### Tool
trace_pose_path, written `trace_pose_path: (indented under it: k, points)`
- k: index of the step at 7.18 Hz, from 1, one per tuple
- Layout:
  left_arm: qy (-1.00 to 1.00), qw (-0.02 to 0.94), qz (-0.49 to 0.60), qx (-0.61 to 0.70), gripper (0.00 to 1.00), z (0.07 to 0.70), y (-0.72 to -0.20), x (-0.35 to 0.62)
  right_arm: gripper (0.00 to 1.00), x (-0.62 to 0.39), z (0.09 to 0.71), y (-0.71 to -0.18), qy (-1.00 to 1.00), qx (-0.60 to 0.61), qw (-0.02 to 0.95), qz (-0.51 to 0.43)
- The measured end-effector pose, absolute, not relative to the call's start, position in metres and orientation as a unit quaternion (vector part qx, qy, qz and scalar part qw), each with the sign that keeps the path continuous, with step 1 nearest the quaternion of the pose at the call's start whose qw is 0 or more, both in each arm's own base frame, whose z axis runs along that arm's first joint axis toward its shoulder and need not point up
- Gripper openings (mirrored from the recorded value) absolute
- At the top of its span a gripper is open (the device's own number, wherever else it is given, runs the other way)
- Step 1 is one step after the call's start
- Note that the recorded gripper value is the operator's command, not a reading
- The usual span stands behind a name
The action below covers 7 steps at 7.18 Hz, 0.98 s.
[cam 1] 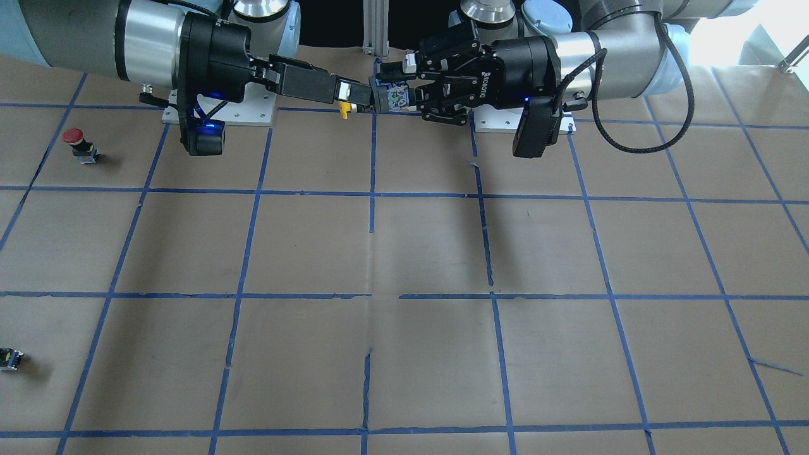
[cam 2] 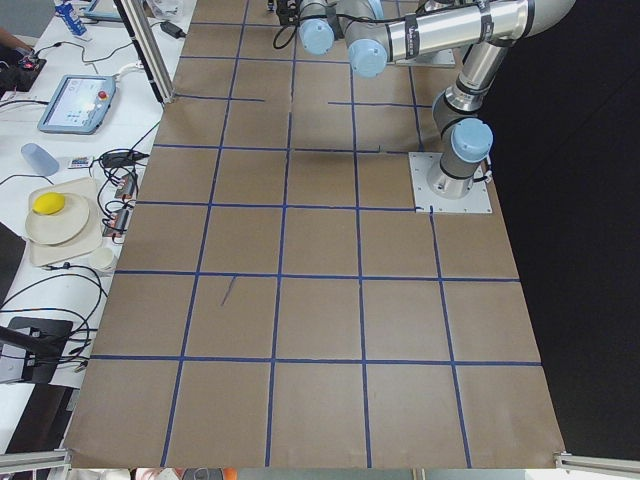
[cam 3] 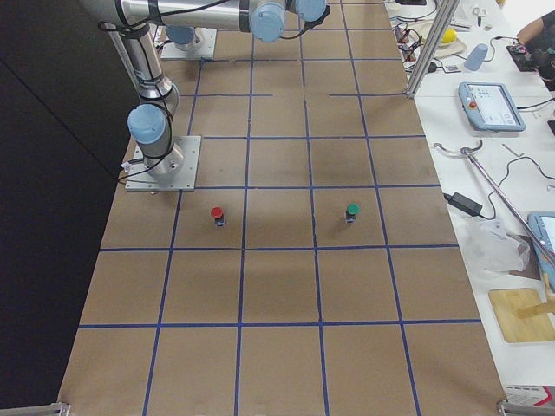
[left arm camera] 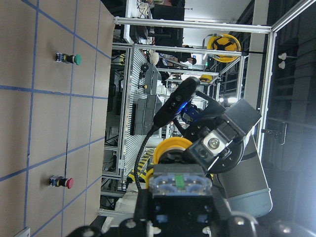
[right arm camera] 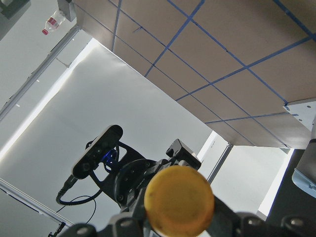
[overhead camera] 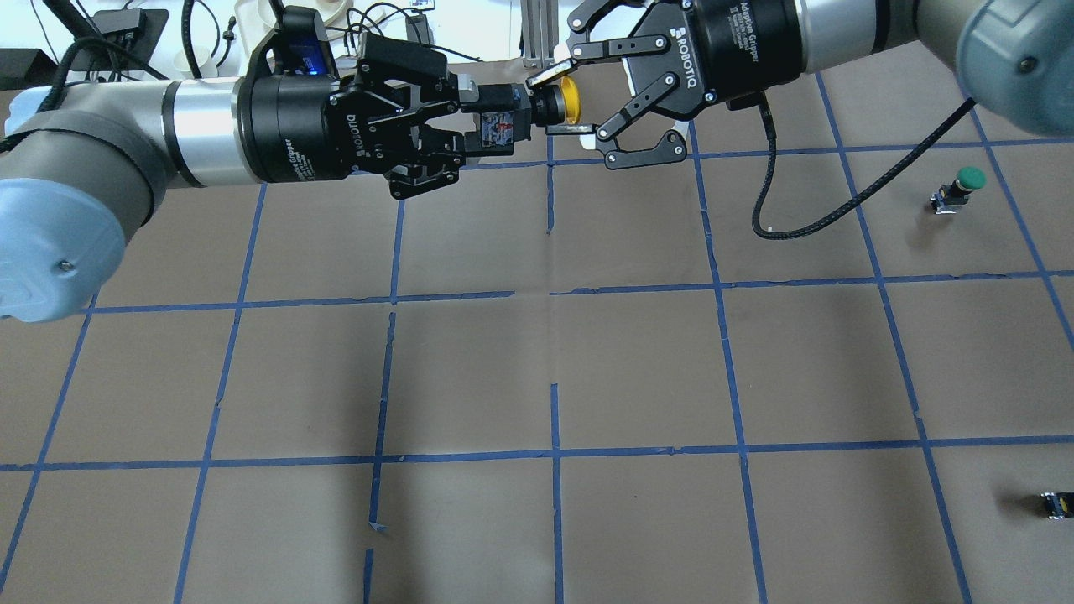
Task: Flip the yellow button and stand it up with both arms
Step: 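Open the left gripper and withdraw it while the right gripper carries the button away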
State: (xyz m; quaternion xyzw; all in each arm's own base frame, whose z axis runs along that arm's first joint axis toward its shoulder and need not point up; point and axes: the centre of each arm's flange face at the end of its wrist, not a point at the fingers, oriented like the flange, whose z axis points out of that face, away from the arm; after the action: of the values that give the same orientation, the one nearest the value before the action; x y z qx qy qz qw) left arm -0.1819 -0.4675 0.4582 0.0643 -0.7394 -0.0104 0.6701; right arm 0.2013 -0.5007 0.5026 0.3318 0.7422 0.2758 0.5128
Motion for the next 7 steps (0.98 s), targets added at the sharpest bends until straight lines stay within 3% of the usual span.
trace_pose_path:
  k: [4,7]
  points:
    - [-0.744,0.665,-0.011,0.065,0.99,0.458,-0.468,-0.18,0.27,0.192,0.503,-0.506,0.751,0.325,0.514,0.256]
    - [-0.823,0.566,-0.007,0.045,0.99,0.441,-0.472,-0.148,0.21,0.158,0.492,-0.514,0.826,0.263,0.469,0.17]
